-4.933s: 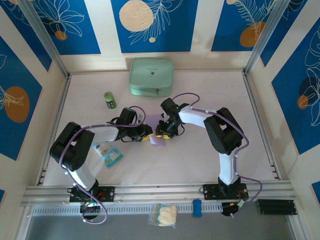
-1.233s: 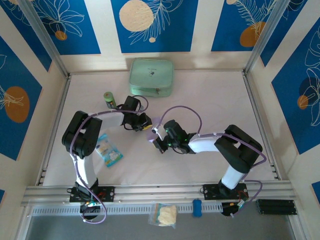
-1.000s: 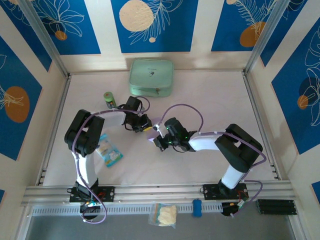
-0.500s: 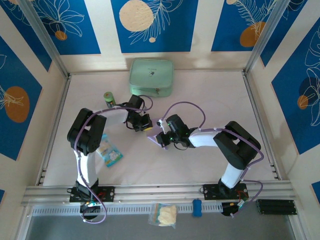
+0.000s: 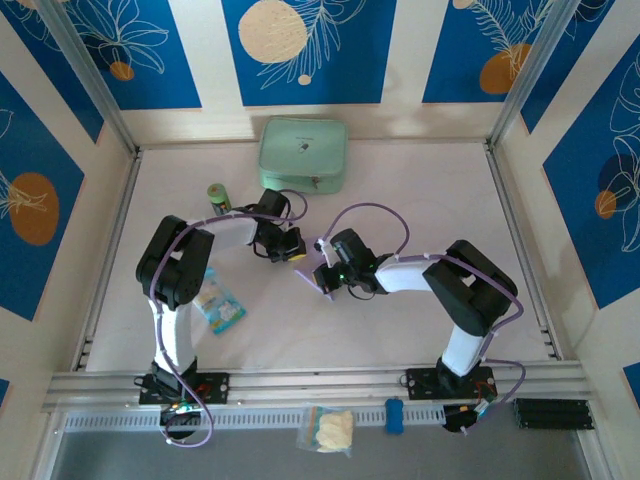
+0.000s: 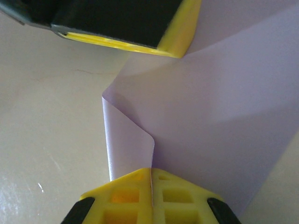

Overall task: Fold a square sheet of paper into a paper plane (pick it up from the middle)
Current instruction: Third fold the triangle at the center of the table.

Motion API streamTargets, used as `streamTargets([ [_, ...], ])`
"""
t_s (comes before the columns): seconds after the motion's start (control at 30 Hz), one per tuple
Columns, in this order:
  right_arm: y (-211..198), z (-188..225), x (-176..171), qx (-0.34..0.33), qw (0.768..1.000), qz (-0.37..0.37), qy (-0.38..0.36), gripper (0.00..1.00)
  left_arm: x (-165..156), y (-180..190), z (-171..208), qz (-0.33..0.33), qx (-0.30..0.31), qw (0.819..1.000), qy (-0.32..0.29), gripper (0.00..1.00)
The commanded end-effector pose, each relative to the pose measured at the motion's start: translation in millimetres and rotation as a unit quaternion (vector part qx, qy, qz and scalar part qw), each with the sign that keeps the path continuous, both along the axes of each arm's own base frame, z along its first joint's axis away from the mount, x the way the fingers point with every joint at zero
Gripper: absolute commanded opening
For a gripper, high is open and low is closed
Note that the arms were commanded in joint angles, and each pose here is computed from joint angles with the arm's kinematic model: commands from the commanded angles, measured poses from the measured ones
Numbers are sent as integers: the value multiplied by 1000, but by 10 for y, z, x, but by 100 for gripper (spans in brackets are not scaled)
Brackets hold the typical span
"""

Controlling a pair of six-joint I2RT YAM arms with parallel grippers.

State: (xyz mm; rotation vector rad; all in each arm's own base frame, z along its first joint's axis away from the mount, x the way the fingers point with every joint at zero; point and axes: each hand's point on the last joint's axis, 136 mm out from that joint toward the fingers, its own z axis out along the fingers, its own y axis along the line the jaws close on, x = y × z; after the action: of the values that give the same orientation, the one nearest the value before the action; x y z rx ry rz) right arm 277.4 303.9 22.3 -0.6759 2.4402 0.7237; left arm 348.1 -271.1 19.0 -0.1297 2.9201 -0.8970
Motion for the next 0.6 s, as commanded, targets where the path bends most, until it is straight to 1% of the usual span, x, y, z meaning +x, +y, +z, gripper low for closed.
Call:
streamTargets([
  [0.0,33,9,44,-7,1000,-6,-1,0,-181,64,-257,-14,34,999,37,12],
  [0.57,1,-57,49,-33,999,-11,-4,0,-188,51,-264,-16,32,999,37,11],
])
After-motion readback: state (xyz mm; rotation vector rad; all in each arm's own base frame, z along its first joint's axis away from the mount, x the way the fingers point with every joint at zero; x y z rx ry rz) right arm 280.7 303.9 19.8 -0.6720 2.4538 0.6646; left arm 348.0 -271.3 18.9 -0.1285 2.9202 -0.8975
